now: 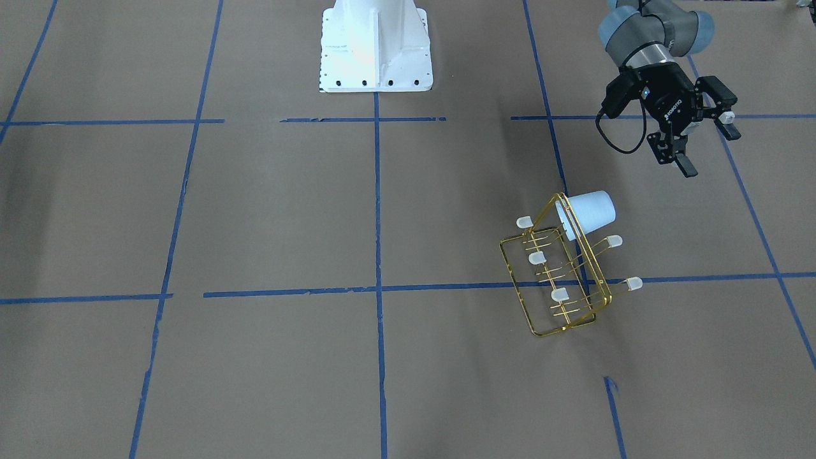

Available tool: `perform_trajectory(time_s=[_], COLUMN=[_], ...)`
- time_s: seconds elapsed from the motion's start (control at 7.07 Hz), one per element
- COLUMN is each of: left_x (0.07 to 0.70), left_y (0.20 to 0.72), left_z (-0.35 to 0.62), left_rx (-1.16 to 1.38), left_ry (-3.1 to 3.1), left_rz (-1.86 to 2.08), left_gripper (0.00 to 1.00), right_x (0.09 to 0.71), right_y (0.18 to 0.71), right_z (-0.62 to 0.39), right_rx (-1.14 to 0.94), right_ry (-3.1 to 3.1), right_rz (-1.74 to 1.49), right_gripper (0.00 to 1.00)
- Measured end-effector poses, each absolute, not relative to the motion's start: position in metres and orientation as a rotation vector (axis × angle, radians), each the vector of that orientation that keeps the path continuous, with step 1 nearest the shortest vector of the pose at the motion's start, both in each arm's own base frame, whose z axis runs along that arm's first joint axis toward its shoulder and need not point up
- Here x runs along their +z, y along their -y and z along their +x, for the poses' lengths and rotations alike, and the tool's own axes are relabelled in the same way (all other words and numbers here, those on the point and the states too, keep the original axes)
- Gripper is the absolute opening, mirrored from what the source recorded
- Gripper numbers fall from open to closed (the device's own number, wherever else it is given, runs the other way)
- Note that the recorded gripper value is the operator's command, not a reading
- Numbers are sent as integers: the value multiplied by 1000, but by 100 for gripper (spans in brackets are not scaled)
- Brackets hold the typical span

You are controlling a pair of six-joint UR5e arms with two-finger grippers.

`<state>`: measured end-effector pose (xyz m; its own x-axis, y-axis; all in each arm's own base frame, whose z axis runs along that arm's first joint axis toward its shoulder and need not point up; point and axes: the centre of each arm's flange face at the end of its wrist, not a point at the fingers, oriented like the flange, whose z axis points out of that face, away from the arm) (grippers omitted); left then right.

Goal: Hang cup on cup holder
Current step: 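Open the left gripper and pull it back from the hung cup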

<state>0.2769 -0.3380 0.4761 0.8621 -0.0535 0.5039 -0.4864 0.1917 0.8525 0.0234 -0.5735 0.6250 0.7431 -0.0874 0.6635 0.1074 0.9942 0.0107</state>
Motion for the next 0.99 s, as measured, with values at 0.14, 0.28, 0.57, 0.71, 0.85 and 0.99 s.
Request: perform_trajectory(time_s=[0.14, 0.28, 0.57, 0.71, 0.85, 0.99], left_x=[470, 463, 455, 455, 455, 455], left_y=[334, 332, 334, 339, 348, 360], left_z=[272, 264, 251, 249, 245, 238], left_rx=[221, 140, -40, -122, -167, -174], left_ry=[241, 44, -252, -419, -578, -704], left_rz=[1399, 1438, 1458, 1417, 1349, 1271], left_gripper=[100, 100, 100, 100, 100, 100], right_x=[625, 625, 625, 625, 625, 625], right_y=[573, 573, 573, 573, 573, 573], right_z=[23, 23, 23, 23, 23, 23], right_rx=[-106, -107, -107, -107, -107, -107], right_ry=[725, 725, 725, 725, 725, 725], right_rz=[-29, -29, -29, -29, -29, -29], right_gripper=[100, 100, 100, 100, 100, 100])
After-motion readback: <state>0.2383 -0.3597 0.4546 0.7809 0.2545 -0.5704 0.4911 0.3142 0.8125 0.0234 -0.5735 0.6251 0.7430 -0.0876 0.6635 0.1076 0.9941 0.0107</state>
